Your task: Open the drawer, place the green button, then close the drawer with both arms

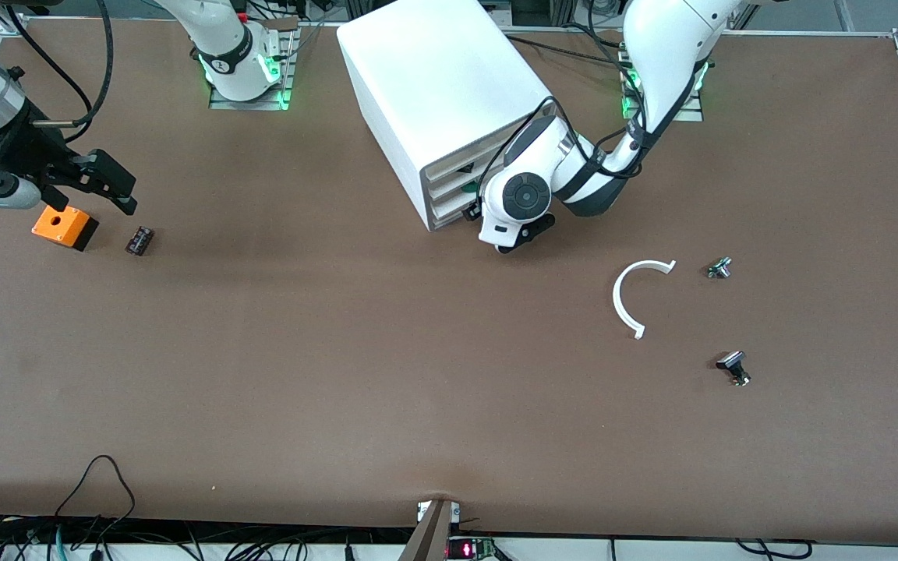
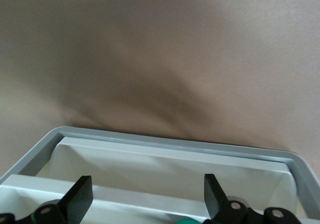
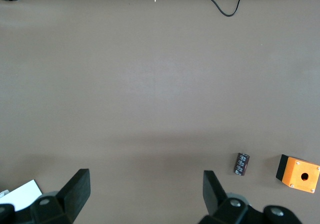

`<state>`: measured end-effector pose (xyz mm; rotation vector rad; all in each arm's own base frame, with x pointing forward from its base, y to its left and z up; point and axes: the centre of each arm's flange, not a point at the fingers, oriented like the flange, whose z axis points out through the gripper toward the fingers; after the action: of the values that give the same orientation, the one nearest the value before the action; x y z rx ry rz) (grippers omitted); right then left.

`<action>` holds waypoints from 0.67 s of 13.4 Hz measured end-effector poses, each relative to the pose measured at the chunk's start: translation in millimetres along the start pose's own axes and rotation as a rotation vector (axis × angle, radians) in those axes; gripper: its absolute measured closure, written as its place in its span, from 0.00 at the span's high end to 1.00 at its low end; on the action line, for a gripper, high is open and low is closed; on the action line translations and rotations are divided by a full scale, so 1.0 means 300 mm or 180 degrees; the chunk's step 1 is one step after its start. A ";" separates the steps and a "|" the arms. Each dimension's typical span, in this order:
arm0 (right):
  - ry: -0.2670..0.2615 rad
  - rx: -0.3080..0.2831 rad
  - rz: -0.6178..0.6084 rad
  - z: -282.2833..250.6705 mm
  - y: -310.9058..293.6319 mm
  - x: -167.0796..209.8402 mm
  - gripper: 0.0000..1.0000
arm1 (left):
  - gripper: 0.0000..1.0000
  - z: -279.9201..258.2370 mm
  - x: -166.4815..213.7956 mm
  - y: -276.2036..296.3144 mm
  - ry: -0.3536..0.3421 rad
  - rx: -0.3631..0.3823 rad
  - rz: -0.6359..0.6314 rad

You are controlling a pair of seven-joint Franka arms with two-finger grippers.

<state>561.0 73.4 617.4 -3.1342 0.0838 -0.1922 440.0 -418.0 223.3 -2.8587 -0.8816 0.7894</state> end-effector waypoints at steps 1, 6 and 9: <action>-0.0075 -0.0016 0.0014 0.007 0.016 -0.003 1.00 | 0.98 -0.001 0.001 -0.002 -0.0012 0.0017 -0.0004; -0.0278 -0.0056 -0.0001 0.023 0.095 -0.013 1.00 | 0.98 -0.066 0.026 0.006 0.0090 -0.0007 0.0036; -0.0249 -0.0051 -0.0013 0.004 0.092 -0.010 1.00 | 0.98 -0.195 0.081 -0.016 0.0351 0.0208 0.0184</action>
<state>556.7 45.9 615.7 -3.1537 0.0791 -0.0690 483.0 -395.0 263.9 -2.8503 -0.7490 0.6454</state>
